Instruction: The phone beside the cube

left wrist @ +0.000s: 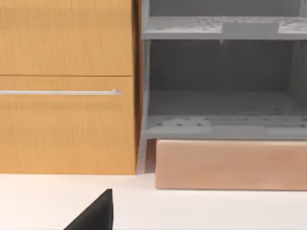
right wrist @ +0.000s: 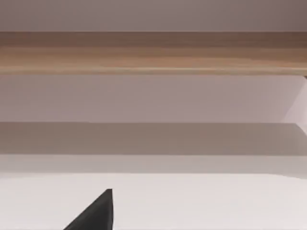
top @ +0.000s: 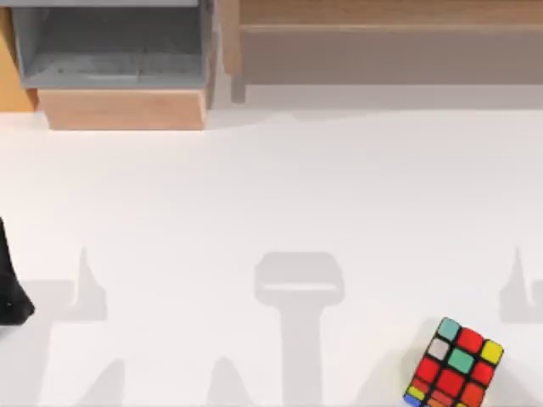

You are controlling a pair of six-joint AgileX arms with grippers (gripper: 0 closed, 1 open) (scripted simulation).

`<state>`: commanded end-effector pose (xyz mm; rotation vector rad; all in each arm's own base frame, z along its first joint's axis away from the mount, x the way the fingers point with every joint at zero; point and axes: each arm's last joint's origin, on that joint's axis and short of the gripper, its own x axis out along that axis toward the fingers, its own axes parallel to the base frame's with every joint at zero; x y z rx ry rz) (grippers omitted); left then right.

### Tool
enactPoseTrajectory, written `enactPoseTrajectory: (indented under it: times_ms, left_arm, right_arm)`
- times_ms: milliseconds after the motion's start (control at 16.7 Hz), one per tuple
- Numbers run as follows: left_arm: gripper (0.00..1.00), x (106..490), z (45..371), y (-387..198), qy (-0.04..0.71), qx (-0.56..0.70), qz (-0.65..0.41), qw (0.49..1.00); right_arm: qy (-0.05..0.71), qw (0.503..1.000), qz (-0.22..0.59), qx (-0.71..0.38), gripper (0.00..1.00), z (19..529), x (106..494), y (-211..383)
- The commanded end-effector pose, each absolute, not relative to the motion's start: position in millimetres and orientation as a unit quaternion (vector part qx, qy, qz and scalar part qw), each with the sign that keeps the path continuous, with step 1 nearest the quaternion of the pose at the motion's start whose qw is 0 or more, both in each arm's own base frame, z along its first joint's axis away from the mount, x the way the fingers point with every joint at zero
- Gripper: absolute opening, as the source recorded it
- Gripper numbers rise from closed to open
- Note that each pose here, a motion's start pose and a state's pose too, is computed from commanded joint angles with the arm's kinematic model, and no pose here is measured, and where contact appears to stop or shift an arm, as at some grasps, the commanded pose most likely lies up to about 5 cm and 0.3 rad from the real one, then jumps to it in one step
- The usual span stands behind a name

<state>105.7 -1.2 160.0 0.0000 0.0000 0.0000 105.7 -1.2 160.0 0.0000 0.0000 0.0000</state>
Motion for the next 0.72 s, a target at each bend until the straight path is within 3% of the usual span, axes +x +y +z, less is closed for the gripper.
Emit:
enactPoseTrajectory:
  times_ms: [360, 720]
  left_arm:
    - [1.0, 108, 176, 1, 0.039, -0.019, 0.012, 0.999]
    - [1.0, 143, 210, 11, 0.233, -0.092, 0.063, 0.966]
  right_arm:
    - [0.0, 1.0, 0.0, 0.0, 1.0, 160, 106, -1]
    - [0.0, 1.0, 0.0, 0.0, 1.0, 160, 106, -1]
